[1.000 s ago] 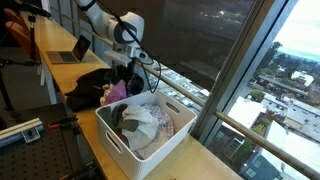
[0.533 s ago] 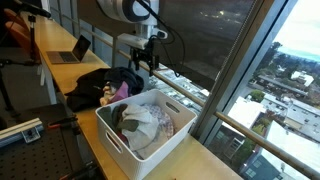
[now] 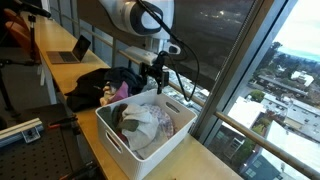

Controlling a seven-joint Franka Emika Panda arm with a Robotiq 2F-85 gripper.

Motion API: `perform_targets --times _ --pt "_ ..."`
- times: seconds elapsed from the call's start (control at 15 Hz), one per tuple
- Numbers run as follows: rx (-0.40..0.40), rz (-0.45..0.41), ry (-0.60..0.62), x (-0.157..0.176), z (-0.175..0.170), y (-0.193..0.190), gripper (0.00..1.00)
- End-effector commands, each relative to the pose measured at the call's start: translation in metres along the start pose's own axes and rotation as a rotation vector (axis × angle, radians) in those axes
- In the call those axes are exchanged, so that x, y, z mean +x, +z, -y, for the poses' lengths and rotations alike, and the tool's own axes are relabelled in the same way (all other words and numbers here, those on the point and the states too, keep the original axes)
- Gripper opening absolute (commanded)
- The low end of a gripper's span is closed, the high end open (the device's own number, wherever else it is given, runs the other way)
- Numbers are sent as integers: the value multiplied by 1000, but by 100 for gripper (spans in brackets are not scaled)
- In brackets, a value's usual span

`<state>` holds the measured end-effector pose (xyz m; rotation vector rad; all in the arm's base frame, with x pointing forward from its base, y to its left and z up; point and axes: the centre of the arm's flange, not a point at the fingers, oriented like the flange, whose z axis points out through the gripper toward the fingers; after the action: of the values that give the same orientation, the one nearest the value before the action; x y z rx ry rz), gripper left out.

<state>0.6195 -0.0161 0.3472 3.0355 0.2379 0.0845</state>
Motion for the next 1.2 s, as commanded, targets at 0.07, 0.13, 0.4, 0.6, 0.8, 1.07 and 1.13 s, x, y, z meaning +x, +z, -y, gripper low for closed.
perform_targets --times 0.07,0.13,0.4,0.6,0.8,1.07,1.13 --pt "0 49 23 -14 -12 55 100" --pt "4 69 29 -16 -12 66 100" --pt "33 148 57 -25 -4 120 100" --pt "47 183 74 -27 -9 161 100" --pt "64 193 97 -35 -15 195 100" --pt "69 211 118 -43 -17 231 100" --pt "71 216 120 -44 -15 234 100"
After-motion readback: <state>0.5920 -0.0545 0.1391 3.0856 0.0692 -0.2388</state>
